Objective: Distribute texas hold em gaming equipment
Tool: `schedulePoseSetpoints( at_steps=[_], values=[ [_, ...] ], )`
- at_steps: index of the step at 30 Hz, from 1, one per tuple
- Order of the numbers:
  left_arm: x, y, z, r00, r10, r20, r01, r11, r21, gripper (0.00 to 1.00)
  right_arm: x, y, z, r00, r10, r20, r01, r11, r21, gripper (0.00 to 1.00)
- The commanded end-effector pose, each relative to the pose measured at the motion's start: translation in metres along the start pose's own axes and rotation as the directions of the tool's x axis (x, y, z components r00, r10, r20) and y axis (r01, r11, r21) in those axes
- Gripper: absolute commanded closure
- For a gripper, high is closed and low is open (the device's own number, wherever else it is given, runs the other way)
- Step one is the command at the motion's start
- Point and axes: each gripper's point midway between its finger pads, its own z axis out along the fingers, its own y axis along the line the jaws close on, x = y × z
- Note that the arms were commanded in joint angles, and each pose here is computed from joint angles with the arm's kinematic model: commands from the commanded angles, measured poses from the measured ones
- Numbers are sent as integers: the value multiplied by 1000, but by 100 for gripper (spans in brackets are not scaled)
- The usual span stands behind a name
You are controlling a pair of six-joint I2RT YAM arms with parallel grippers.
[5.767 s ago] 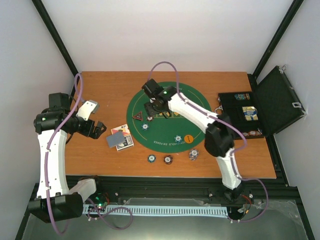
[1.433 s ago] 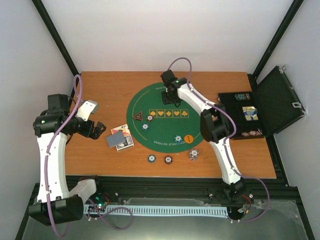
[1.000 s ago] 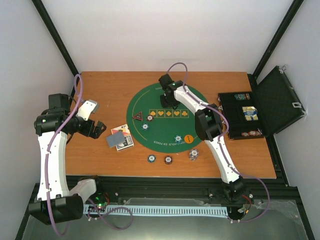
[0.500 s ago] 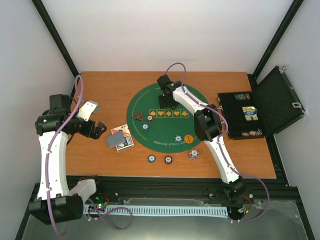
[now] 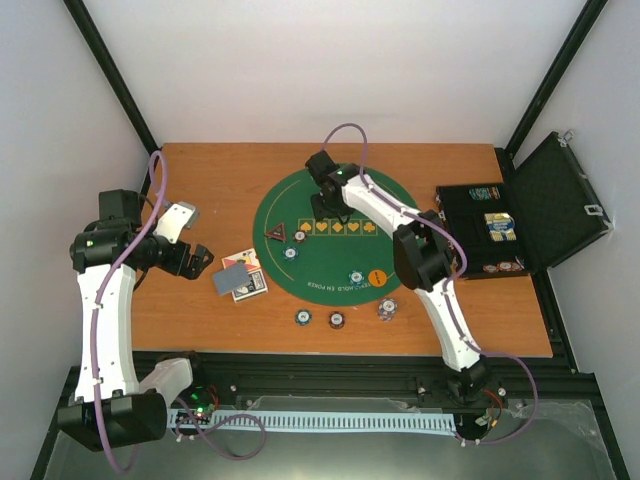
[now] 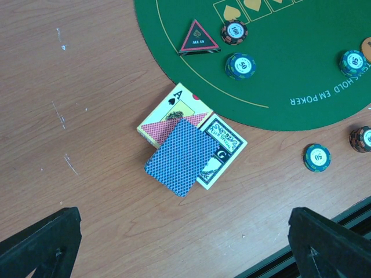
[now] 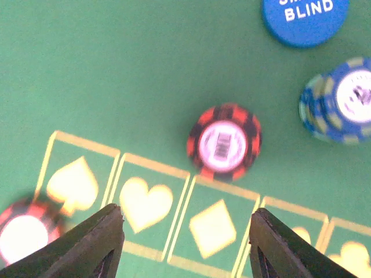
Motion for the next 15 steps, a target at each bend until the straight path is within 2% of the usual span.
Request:
schedulePoseSetpoints(
  at_steps=[1, 7, 15],
  values=[
    [-4, -4, -8, 1000, -1, 27, 1, 1000, 0, 0, 3, 19, -65, 995, -28, 99, 28, 1000, 3, 40],
    [-4, -4, -11, 1000, -12, 21, 12, 1000, -7, 0, 51, 28, -112, 987, -47, 153, 48, 999, -2, 36],
    [-2, -7, -15, 999, -27, 24, 27, 1000, -8, 0, 161, 39, -135, 987, -110, 115, 113, 994, -15, 25]
  ],
)
